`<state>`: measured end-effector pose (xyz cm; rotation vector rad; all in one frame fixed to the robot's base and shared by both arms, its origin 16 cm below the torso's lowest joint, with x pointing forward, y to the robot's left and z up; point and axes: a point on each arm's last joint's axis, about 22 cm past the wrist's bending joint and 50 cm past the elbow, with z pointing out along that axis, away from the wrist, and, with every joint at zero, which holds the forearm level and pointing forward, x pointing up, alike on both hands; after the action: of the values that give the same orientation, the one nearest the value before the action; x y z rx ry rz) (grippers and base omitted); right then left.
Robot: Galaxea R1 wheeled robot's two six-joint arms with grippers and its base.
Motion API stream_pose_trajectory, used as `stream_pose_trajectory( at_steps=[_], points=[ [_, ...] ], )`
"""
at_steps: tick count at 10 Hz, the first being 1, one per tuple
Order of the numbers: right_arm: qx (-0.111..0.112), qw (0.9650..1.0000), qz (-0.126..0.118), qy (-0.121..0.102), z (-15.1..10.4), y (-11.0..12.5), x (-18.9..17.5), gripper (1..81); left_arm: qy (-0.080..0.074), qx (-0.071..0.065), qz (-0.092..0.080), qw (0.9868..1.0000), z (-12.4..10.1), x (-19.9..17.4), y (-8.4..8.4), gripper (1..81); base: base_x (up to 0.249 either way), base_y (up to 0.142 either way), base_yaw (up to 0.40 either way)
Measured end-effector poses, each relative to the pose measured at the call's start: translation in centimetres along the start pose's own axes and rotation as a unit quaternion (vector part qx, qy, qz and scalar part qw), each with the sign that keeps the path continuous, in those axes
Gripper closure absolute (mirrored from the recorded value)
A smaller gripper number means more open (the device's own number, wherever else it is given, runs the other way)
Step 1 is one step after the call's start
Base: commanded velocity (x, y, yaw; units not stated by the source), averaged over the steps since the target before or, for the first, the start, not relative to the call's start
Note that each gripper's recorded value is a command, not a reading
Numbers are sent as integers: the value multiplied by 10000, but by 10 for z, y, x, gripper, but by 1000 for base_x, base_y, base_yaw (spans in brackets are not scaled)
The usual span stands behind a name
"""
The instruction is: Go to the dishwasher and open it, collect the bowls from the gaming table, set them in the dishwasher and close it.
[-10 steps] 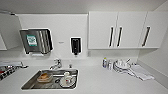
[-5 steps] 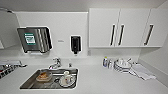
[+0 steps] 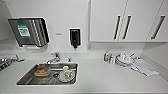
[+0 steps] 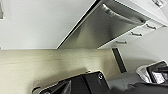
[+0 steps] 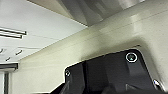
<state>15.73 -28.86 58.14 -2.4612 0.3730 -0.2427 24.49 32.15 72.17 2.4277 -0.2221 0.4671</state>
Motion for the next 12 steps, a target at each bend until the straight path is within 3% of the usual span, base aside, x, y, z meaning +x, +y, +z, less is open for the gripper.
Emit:
stream_pose_trajectory(
  at_steps=[2, 4, 6, 8, 10, 12],
  points=[
    [88, 9999, -1, 80, 6, -7, 18, 10, -52, -81, 131, 9999, 7, 20, 2, 10, 0, 0, 0],
    [125, 9998, 25, 166, 13, -7, 33, 10, -37, -54, 283, 9996, 0, 49, -1, 10, 0, 0, 0],
    [138, 9994, 2, 305, 14, -4, 55, 10, -1, -123, 453, 9989, -11, 67, 11, 10, 0, 0, 0],
    [141, 9989, 31, 444, 13, 1, 74, 10, -29, -208, 514, 9985, -9, 71, 18, 10, 0, 0, 0],
    [130, 9985, 89, 517, 11, 7, 87, 10, -93, -180, 632, 9978, -4, 79, 12, 10, 0, 0, 0],
    [76, 9987, 196, 456, 14, 15, 93, 10, -218, -175, 558, 9980, 9, 79, 0, 10, 0, 0, 0]
  ],
)
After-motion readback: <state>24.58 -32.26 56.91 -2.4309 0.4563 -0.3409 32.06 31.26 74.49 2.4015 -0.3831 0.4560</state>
